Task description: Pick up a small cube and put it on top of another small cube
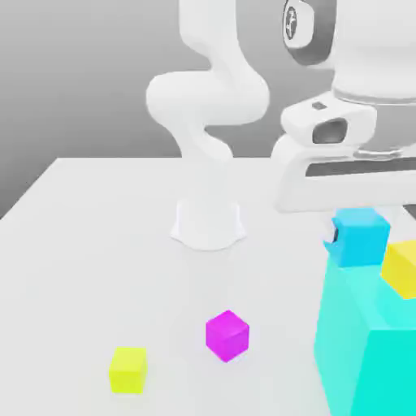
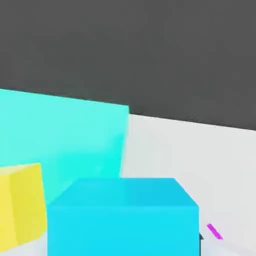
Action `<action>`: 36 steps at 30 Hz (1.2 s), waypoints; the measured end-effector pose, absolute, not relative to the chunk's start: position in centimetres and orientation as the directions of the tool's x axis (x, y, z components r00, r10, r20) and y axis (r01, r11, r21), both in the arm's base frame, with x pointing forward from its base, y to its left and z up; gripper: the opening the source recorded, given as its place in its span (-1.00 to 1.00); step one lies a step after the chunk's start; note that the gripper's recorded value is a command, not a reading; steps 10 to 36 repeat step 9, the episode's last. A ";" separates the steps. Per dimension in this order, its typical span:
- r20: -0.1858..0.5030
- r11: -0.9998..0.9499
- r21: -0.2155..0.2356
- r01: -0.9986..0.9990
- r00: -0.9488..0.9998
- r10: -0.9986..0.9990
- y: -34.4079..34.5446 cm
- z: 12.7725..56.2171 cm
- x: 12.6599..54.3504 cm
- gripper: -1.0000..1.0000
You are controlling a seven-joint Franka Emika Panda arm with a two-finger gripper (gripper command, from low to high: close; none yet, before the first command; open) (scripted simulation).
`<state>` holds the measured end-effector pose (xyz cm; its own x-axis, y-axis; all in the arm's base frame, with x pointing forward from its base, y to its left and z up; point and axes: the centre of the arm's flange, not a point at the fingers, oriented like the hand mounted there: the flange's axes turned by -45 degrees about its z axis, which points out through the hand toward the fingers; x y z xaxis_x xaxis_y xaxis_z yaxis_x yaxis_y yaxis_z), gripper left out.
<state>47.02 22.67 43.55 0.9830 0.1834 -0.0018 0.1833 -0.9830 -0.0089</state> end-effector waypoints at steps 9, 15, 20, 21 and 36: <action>-0.001 -0.982 -0.005 0.188 0.982 0.188 25.1 40.3 46.6 1.00; -0.001 -0.982 -0.005 0.188 0.982 0.188 25.1 40.3 46.6 1.00; -0.001 -0.982 -0.005 0.188 0.982 0.188 25.1 40.3 46.6 1.00; -0.001 -0.982 -0.005 0.188 0.982 0.188 25.1 40.3 46.6 1.00; -0.001 -0.982 -0.005 0.188 0.982 0.188 25.1 40.3 46.6 1.00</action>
